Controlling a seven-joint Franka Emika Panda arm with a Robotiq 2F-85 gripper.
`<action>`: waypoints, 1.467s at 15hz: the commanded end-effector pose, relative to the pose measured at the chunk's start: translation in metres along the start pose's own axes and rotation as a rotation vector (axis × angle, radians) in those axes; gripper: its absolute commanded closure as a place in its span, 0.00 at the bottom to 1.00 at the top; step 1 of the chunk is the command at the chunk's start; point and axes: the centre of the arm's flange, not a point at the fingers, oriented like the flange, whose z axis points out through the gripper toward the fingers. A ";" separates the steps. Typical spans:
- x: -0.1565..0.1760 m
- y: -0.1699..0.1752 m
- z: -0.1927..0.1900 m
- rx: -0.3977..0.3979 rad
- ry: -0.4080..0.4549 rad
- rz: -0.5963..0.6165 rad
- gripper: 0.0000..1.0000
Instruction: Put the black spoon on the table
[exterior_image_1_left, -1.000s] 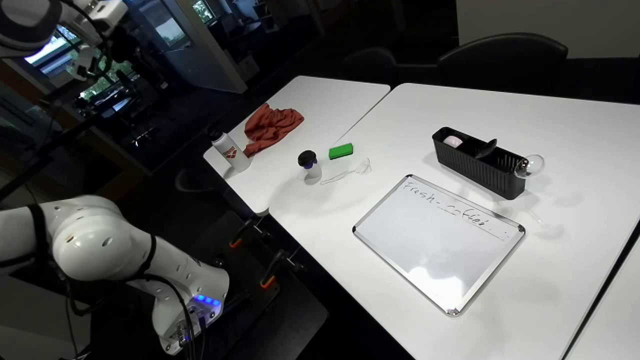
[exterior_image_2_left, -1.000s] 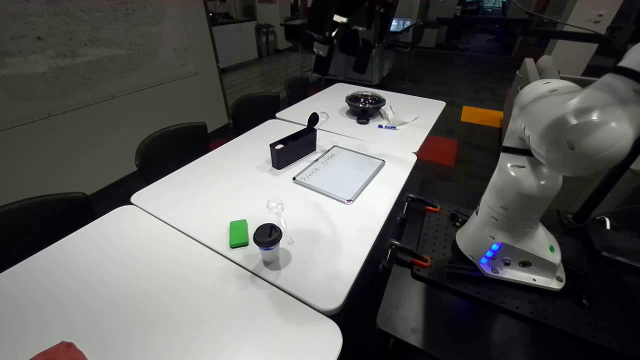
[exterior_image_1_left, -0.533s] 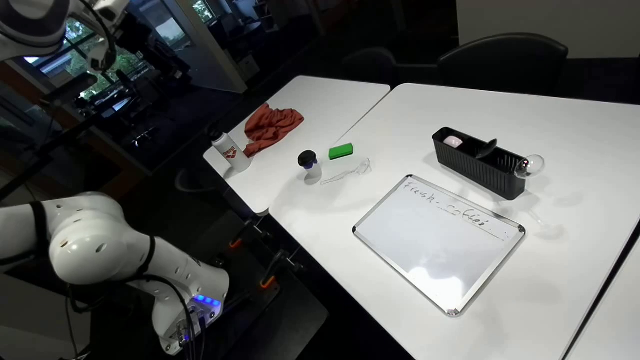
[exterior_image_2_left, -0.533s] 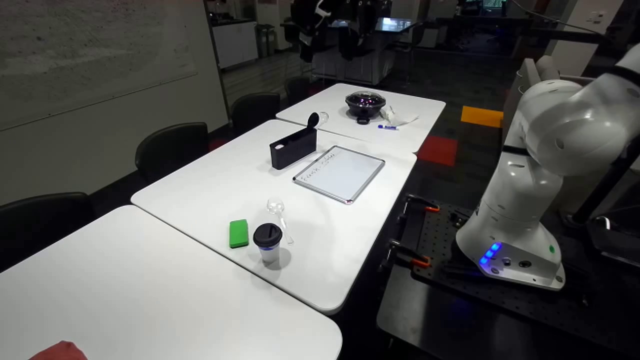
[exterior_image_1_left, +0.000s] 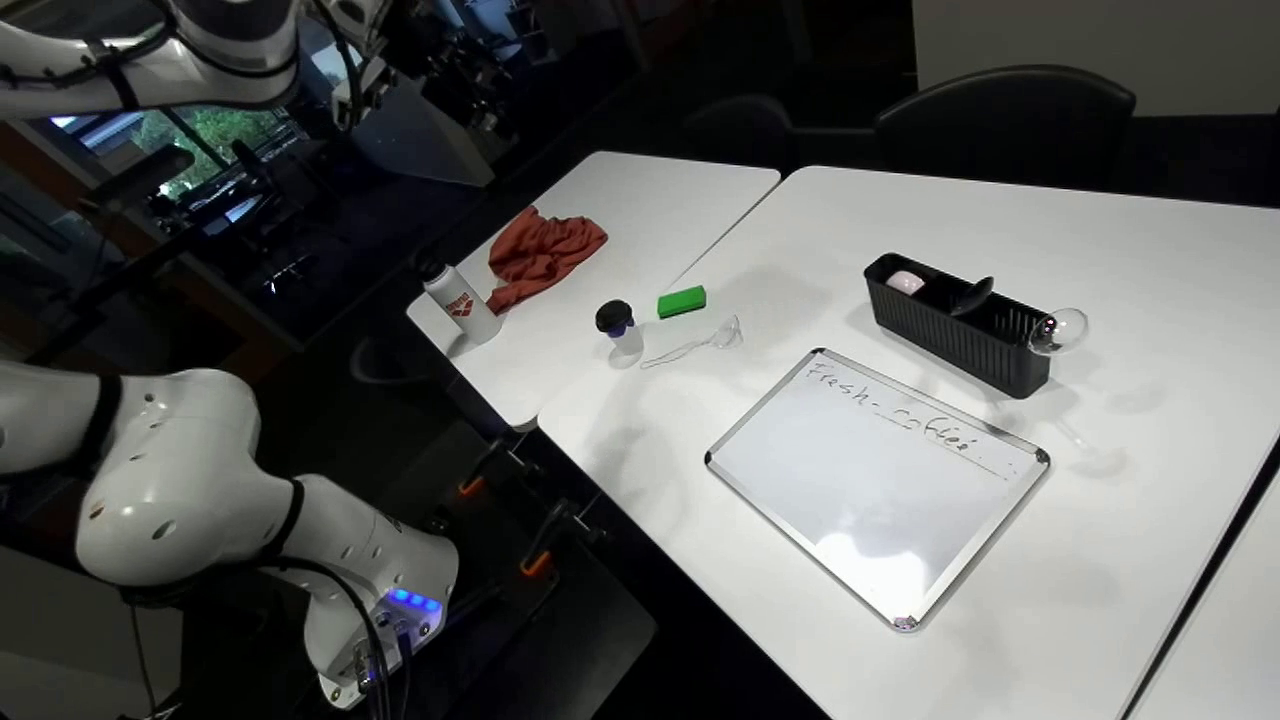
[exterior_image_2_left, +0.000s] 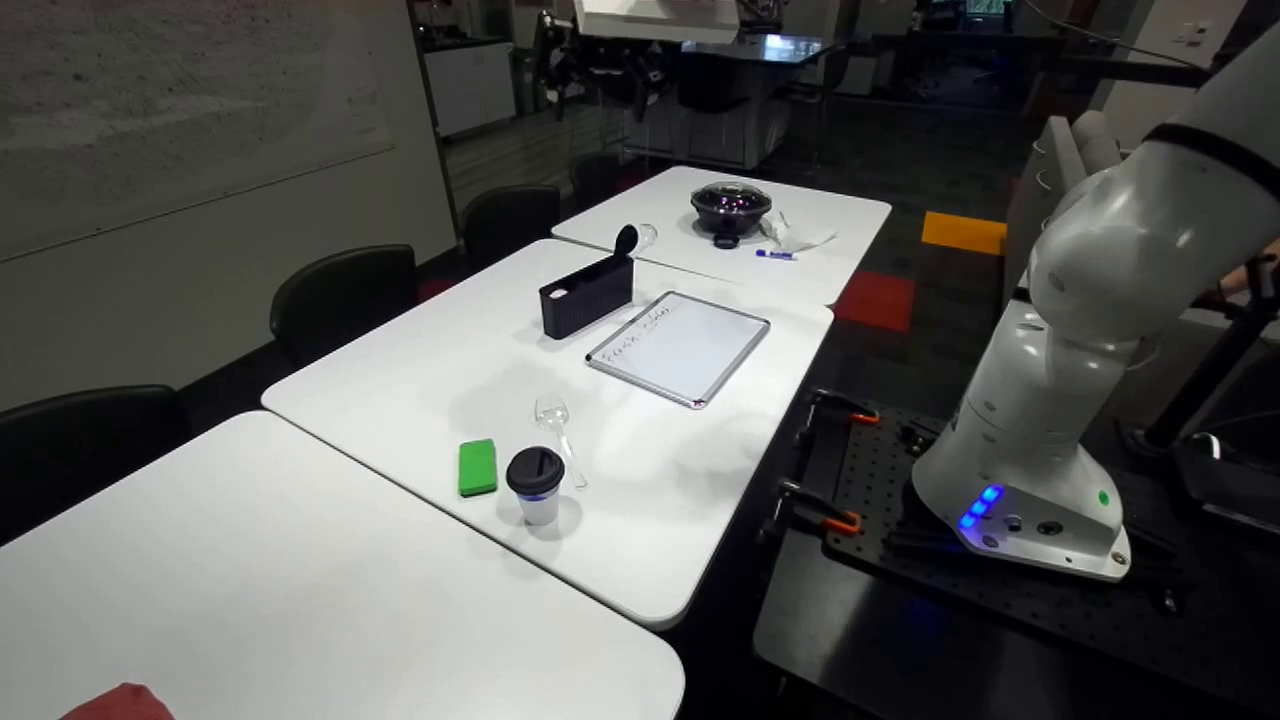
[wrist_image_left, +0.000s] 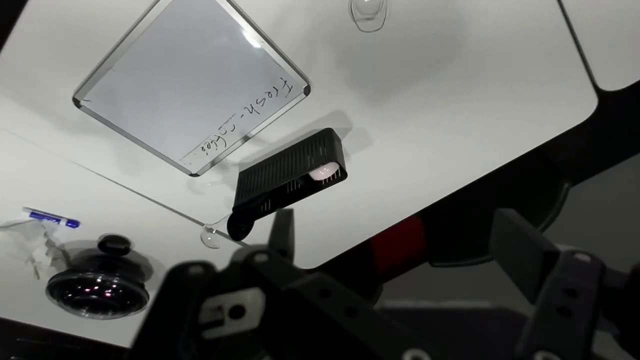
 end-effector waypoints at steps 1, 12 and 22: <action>0.034 -0.053 0.058 -0.102 0.036 0.172 0.00; 0.056 -0.057 0.130 -0.276 0.126 0.490 0.00; 0.092 -0.073 0.315 -0.429 0.306 0.983 0.00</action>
